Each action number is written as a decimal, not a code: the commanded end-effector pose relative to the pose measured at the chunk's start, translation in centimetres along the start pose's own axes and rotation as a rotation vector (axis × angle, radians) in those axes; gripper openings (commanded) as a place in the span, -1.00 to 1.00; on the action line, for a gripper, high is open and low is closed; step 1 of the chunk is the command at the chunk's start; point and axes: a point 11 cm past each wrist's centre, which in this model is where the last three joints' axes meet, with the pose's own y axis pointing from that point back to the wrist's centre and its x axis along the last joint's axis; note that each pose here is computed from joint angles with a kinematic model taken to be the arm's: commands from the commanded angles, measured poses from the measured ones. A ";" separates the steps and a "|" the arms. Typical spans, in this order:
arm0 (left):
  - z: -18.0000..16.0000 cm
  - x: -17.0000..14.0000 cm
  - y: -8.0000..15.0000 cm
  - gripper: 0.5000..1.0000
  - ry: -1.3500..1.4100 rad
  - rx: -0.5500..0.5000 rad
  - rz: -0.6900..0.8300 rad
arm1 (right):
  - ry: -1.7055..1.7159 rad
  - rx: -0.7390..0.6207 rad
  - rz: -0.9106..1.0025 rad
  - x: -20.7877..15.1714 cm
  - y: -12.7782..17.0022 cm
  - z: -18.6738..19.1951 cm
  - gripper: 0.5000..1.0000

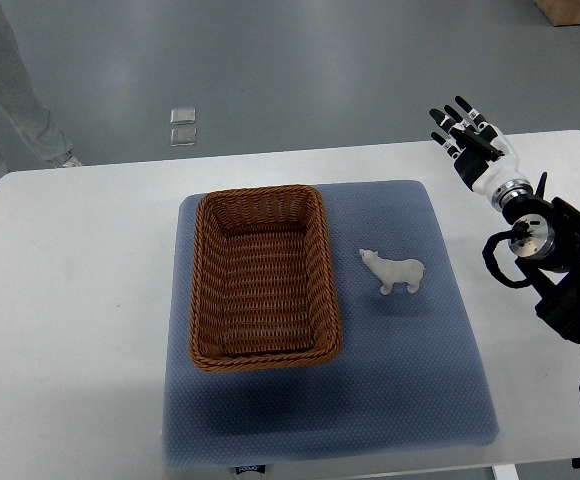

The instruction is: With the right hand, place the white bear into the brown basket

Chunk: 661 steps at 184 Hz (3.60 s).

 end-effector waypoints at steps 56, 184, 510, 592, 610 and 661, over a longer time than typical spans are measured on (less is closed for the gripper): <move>0.0 0.1 0.0 1.00 0.000 0.000 0.002 | 0.055 0.013 -0.036 -0.9 -0.4 -1.6 0.70; 0.0 0.1 0.0 1.00 0.000 0.000 0.002 | 1.026 -0.178 -0.402 -5.5 0.9 -4.4 0.70; 0.0 0.1 0.0 1.00 0.000 0.000 0.002 | 1.699 -0.575 -0.922 -6.6 7.1 2.9 0.64; 0.0 0.1 0.0 1.00 0.000 0.000 0.002 | 1.837 -0.531 -0.977 -7.7 6.7 3.1 0.64; 0.0 0.1 0.0 1.00 0.000 0.000 0.002 | 1.834 -0.537 -0.984 -7.6 6.9 3.4 0.60; 0.0 0.1 0.0 1.00 0.000 0.000 0.002 | 1.837 -0.538 -0.987 -7.6 6.9 3.5 0.20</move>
